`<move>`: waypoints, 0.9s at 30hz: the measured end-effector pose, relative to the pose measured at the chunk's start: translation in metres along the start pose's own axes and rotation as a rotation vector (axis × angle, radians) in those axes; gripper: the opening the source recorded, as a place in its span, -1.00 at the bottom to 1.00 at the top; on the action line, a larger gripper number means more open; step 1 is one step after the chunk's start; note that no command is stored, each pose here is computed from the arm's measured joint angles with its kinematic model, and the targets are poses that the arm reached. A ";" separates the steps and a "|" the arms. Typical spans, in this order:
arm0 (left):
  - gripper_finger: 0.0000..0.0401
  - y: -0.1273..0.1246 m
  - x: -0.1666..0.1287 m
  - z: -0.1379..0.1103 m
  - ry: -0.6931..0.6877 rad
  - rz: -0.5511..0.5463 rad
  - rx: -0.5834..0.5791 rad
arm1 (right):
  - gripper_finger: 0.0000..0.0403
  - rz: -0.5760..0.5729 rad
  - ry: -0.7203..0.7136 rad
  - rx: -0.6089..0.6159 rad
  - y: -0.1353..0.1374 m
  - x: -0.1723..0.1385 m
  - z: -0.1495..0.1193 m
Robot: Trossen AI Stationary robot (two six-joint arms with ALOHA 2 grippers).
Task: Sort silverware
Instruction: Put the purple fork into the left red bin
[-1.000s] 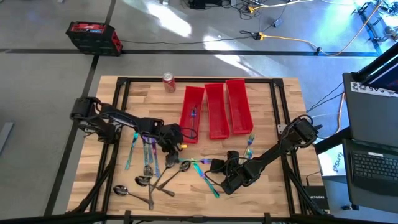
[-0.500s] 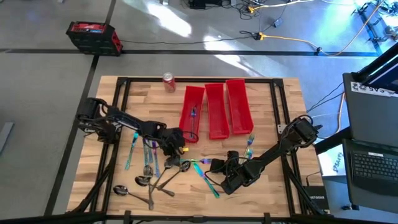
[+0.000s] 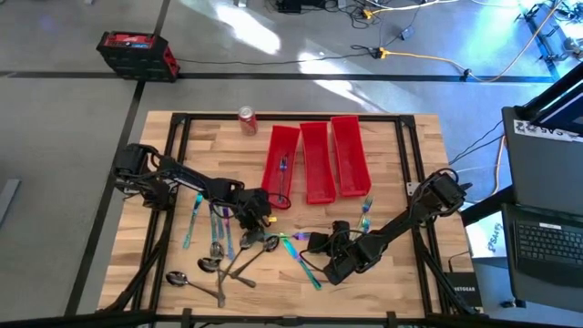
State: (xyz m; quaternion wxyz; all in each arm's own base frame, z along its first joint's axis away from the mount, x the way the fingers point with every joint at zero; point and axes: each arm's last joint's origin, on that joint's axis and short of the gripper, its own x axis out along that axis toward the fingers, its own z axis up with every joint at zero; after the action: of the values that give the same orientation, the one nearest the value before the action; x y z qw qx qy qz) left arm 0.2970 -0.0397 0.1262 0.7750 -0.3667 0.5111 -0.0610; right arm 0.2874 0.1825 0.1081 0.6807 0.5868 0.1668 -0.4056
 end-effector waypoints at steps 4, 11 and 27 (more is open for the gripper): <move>-0.61 0.000 0.000 0.001 -0.011 0.001 0.002 | -1.00 0.001 0.001 0.000 0.000 0.000 0.000; -0.78 -0.001 0.000 0.002 -0.017 -0.010 0.016 | -1.00 0.004 0.001 -0.005 0.000 0.000 0.000; -0.82 -0.002 0.000 0.001 -0.011 -0.018 0.036 | -1.00 0.006 -0.003 -0.006 0.000 0.000 0.000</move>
State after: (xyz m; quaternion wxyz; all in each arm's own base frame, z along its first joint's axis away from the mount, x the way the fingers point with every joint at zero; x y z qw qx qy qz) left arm 0.2986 -0.0408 0.1275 0.7837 -0.3577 0.5021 -0.0753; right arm 0.2876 0.1826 0.1083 0.6838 0.5849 0.1652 -0.4037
